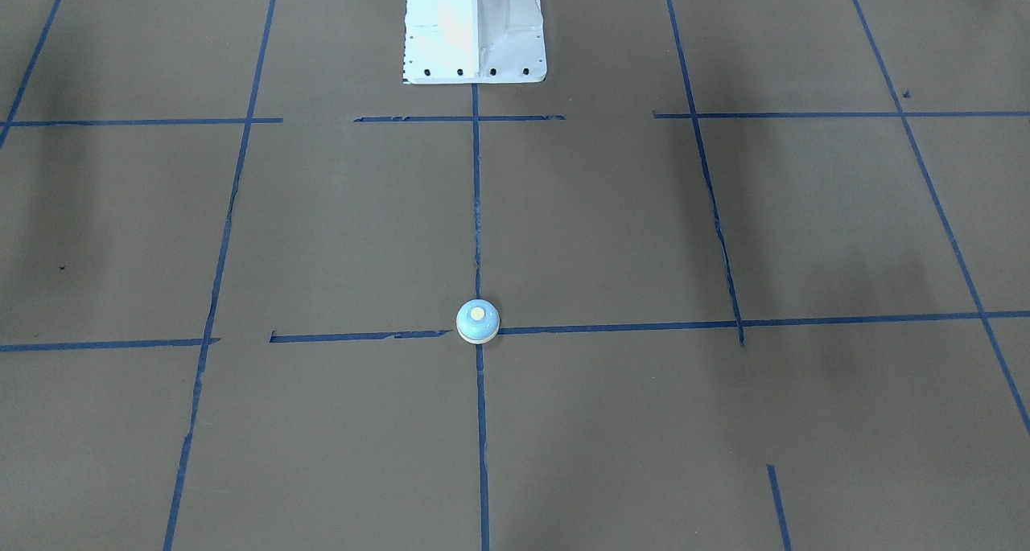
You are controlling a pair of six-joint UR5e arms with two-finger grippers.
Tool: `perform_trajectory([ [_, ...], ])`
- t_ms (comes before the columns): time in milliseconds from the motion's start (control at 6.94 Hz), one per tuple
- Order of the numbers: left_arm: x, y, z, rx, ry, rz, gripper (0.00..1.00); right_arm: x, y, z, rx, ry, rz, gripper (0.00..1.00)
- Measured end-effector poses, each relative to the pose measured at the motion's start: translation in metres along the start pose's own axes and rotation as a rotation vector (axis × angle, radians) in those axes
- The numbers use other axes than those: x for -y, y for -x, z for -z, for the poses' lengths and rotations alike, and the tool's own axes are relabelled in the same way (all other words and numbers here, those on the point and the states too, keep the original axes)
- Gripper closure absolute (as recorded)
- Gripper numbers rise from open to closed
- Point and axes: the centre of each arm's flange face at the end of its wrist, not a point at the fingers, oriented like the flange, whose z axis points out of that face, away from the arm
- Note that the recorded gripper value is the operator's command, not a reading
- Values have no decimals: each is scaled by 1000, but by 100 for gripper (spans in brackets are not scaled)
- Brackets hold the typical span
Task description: Place and press bell with both arms
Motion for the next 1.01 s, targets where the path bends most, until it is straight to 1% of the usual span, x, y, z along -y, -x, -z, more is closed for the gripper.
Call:
perform_trajectory([
  [144,0,0,0,0,-1,0,0,-9,-5,-3,18,4,-27,0],
  [288,0,0,0,0,-1,-1,0,-11,-6,-5,26,6,-39,0],
  [1008,0,0,0,0,-1,-1,0,-12,-7,-5,30,6,-44,0],
])
